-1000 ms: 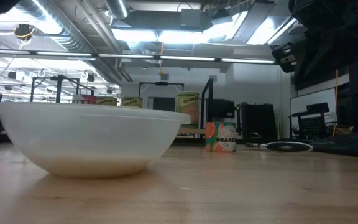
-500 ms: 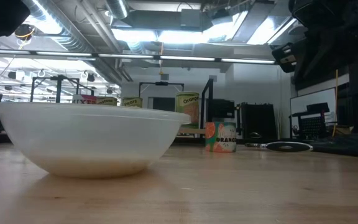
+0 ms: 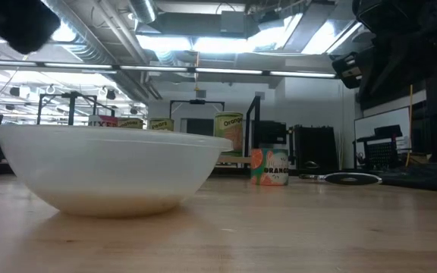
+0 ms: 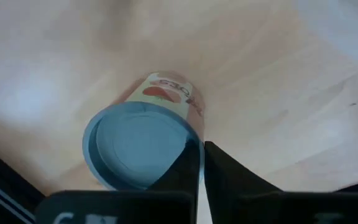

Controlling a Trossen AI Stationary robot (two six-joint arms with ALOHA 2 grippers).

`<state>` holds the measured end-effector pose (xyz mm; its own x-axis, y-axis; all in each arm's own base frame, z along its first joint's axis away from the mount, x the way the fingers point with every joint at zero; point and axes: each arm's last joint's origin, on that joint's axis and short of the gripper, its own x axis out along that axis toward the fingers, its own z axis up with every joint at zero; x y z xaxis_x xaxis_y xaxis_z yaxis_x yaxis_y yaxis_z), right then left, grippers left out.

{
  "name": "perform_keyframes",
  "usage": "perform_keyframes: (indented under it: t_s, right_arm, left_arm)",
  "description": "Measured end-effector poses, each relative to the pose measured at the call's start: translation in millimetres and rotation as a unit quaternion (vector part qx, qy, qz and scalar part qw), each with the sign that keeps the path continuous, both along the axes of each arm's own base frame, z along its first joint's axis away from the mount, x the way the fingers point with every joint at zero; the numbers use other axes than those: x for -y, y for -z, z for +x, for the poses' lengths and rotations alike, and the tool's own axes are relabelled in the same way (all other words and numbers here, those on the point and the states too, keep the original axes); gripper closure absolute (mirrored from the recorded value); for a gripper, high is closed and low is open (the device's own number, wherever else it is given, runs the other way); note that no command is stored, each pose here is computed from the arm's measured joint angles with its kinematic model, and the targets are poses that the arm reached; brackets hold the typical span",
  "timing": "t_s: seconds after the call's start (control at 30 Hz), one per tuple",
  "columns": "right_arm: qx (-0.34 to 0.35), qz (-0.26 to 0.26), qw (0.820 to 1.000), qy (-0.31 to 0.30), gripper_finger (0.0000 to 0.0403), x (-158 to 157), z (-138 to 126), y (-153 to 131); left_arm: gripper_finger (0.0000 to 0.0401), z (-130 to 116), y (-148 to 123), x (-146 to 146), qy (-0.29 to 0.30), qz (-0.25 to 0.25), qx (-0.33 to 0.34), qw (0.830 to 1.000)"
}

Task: Pick and place cans onto a shelf
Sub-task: Put the canned diced tomatoes on the shelf

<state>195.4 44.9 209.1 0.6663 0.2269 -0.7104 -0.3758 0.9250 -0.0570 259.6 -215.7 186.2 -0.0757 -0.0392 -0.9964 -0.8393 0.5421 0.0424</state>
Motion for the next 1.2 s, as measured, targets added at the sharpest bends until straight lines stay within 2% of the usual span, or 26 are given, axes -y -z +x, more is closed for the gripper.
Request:
perform_keyframes:
  t_s: [0.3,0.6,0.87,1.03,1.2]
  right_arm:
    - [0.000,0.000,1.000,0.000,0.0331,0.0,0.0,0.0]
    - [0.000,0.000,1.000,0.000,0.0331,0.0,0.0,-0.1]
    - [0.001,0.000,1.000,0.000,0.0331,0.0,0.1,-0.3]
    - [0.002,0.000,1.000,0.000,0.0331,0.0,0.2,-0.4]
    - [0.012,0.003,1.000,0.000,0.0331,-0.3,1.6,-1.8]
  left_arm:
    - [0.0398,28.5,-20.2,-41.3,0.119,0.020,-0.017,0.993]
    - [0.0399,64.5,-37.4,-105.6,0.240,0.048,0.005,0.970]
    - [0.0400,91.3,-38.7,-165.9,0.356,0.075,0.050,0.930]
    - [0.0400,103.1,-39.6,-194.0,0.435,0.093,0.079,0.892]
    - [0.0400,108.7,-40.4,-217.1,0.491,0.111,0.087,0.860]
